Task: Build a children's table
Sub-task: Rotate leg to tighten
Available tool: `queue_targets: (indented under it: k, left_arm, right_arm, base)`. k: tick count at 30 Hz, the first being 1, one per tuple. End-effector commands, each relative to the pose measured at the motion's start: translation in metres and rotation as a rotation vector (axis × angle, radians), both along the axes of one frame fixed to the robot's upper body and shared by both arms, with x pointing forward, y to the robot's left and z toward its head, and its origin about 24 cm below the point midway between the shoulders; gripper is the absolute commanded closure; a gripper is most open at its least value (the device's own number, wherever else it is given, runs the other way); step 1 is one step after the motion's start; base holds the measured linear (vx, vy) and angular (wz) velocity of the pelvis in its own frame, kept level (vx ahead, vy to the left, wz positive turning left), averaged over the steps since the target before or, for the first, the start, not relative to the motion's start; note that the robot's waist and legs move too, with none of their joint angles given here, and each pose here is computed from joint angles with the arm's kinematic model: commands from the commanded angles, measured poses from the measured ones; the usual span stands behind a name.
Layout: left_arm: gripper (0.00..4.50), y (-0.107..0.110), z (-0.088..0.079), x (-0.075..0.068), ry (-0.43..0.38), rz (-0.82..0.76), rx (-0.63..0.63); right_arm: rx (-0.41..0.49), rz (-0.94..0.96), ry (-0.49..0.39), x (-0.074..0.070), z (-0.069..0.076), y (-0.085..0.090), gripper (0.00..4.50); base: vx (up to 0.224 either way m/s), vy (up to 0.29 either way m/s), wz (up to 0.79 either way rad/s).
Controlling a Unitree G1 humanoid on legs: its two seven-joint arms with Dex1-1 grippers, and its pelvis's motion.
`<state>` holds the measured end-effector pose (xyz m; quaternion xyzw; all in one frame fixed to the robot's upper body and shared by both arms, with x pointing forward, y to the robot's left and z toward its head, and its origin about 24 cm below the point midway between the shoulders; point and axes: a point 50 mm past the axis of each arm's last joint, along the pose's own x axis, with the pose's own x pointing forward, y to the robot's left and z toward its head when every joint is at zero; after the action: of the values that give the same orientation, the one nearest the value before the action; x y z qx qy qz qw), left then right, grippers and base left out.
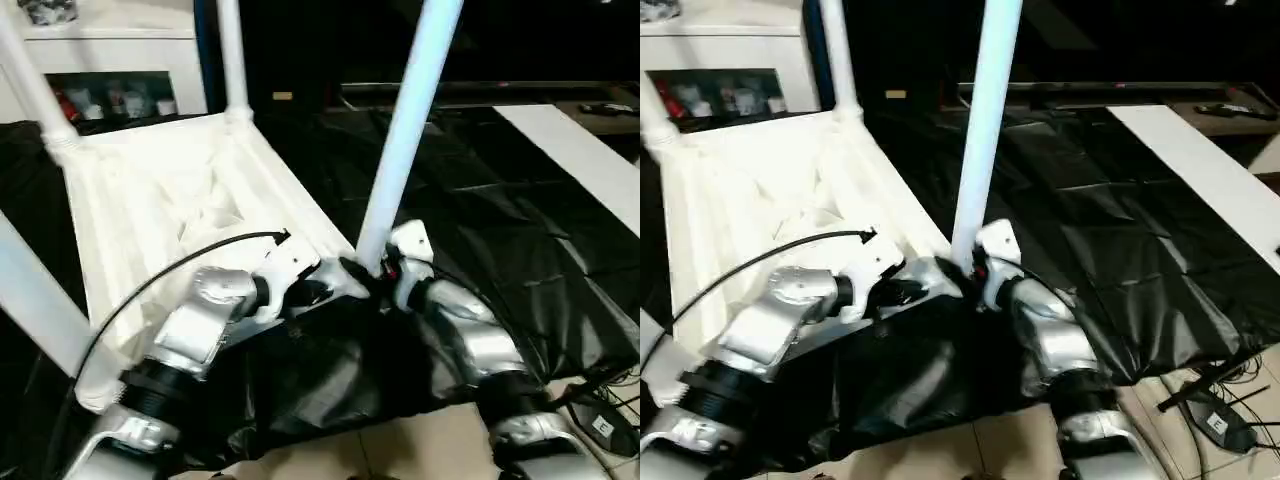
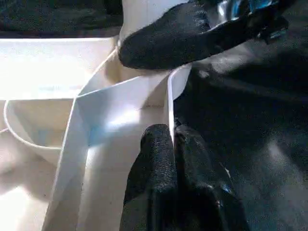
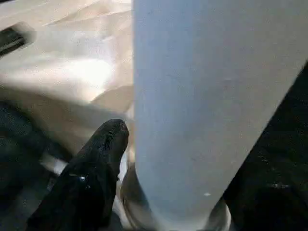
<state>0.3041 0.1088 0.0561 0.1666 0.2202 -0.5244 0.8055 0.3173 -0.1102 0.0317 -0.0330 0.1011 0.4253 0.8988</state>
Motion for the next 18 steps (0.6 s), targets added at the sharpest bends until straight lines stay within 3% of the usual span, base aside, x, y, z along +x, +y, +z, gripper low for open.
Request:
queue_targets:
  k: [1,6,11,12,18]
  left_arm:
    - [4.5,-0.016,0.012,-0.001,-0.03,-0.166,-0.042]
    - [4.5,-0.006,0.014,-0.001,-0.006,-0.267,-0.028]
    - [4.5,-0.001,0.014,0.003,-0.003,-0.283,-0.009]
    - [4.5,0.001,0.015,0.007,-0.005,-0.285,-0.003]
    - [4.5,0.004,0.016,0.01,-0.006,-0.28,0.0]
  right_arm:
    - [0.001,0.238,0.048,-0.016,-0.007,0.015,1.57]
    - [-0.031,0.564,0.103,-0.038,-0.004,0.001,1.57]
    - [-0.058,0.678,0.137,-0.045,-0.004,-0.002,1.57]
    - [-0.06,0.742,0.17,-0.05,-0.004,-0.002,1.8]
    - [-0.053,0.786,0.192,-0.054,-0.005,0.001,2.2]
  base:
    - [0.0,0.0,0.0]
    - [0.0,0.0,0.0]
    - [0.0,0.0,0.0]
    - [0.0,0.0,0.0]
    - [0.0,0.0,0.0]
